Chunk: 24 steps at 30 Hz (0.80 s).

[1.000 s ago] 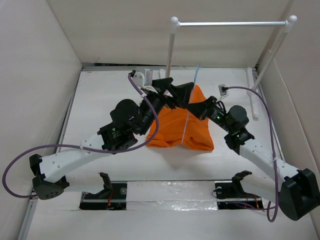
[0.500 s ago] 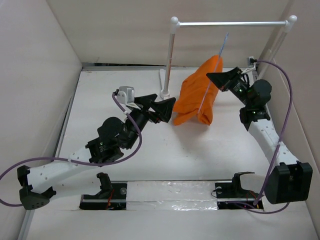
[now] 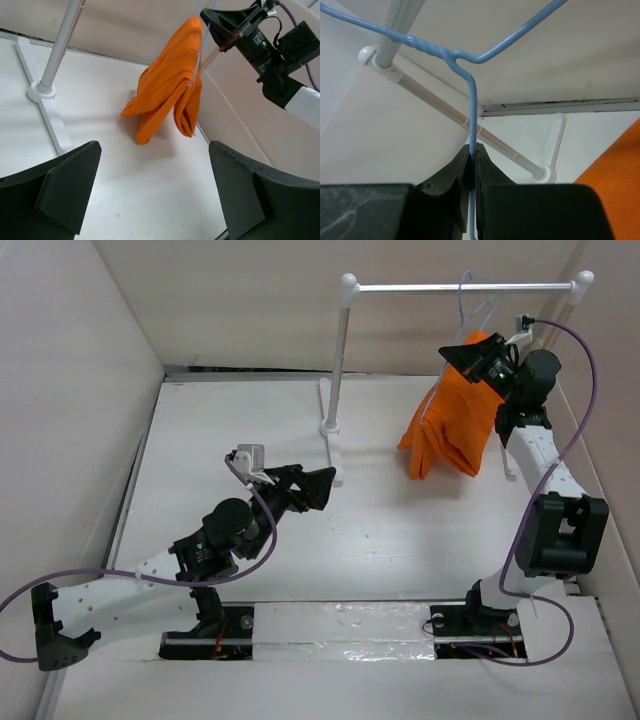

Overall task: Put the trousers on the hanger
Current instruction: Place the hanger at the clothesline.

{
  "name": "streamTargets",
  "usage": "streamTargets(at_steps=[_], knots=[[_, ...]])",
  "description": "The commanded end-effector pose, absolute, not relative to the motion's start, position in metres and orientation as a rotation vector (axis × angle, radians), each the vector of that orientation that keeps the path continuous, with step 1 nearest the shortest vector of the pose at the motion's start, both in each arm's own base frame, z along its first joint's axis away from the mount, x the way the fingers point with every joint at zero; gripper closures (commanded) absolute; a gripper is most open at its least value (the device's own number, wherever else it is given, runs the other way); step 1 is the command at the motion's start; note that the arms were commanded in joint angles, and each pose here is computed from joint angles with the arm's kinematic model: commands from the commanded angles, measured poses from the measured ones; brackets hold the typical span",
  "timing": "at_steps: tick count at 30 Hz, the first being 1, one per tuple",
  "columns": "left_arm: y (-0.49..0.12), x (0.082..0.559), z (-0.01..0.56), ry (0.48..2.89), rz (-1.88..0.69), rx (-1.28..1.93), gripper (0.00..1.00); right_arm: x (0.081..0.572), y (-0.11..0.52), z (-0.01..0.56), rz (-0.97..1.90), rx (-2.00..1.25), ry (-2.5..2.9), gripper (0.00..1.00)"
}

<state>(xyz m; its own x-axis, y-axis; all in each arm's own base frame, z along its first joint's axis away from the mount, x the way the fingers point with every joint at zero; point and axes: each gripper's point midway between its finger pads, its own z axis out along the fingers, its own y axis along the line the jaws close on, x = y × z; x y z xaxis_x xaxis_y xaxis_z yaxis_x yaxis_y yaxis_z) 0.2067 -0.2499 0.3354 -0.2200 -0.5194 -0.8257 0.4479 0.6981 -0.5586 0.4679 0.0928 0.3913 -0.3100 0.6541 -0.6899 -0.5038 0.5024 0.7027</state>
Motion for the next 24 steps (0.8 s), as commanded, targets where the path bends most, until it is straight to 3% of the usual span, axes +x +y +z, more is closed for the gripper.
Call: streamTargets(at_steps=[1, 9, 24], knots=[[-0.236, 0.207, 0.338, 1.532, -0.914, -0.144, 0.12, 0.447, 0.098, 0.484, 1.106, -0.112, 1.264, 1.0], [-0.241, 0.208, 0.302, 1.614, -0.881, -0.135, 0.12, 0.469, 0.089, 0.478, 1.109, -0.121, 1.289, 1.0], [-0.248, 0.207, 0.293, 1.635, -0.902, -0.135, 0.13, 0.481, 0.09, 0.401, 1.18, -0.057, 1.363, 1.0]])
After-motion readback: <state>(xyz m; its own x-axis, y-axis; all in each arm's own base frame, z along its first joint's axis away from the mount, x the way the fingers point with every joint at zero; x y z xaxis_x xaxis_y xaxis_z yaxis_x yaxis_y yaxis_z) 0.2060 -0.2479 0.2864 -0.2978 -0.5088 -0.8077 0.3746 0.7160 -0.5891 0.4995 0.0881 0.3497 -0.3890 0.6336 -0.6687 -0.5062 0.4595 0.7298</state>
